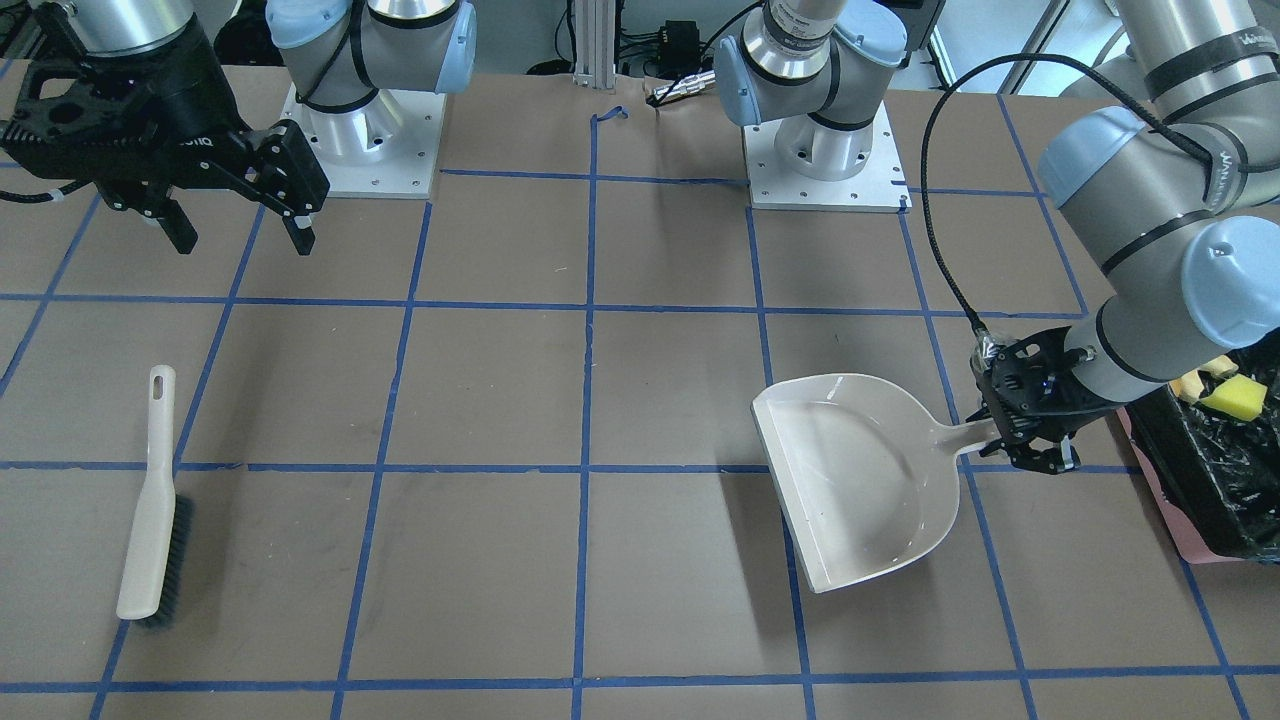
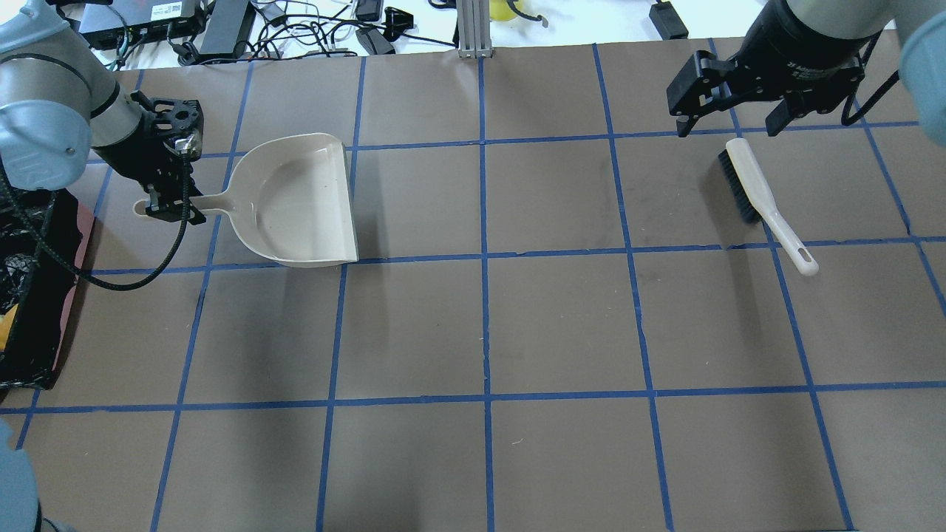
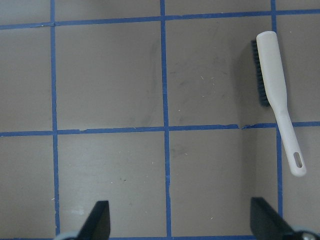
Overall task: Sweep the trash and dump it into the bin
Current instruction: 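Lower the dustpan onto the table with the left gripper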
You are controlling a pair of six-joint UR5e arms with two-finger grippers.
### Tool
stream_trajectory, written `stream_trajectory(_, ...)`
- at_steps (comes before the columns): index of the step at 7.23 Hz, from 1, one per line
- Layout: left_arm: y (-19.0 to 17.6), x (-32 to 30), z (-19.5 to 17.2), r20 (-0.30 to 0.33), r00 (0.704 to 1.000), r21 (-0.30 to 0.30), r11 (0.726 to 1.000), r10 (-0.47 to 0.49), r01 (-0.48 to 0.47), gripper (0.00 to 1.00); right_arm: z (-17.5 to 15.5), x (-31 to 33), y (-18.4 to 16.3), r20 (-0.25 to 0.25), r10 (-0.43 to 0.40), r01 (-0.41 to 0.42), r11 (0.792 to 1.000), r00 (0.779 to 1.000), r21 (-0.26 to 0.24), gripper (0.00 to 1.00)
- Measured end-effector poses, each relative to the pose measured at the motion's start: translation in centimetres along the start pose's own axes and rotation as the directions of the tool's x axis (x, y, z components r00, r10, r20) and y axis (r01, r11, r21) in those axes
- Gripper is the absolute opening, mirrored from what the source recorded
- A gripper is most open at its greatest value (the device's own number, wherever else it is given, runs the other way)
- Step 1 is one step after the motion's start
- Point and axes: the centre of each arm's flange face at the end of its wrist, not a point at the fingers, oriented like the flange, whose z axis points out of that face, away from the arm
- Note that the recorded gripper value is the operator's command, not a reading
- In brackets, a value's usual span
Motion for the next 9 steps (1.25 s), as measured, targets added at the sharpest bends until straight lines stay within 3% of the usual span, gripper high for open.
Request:
stream_trajectory(5, -3.3, -3.3, 0.3, 0.035, 0.989, -0.01, 0.99, 0.141, -0.141, 0.0, 0.0, 0.0, 0.0, 0.001, 0.0, 0.0, 1.0, 1.0, 0.0, 1.0)
stream_trajectory(9, -3.9, -7.6, 4.1, 0.012, 0.983, -0.008, 0.983, 0.185, -0.185, 0.0, 0.0, 0.0, 0.0, 0.001, 0.0, 0.0, 1.0, 1.0, 0.0, 1.0)
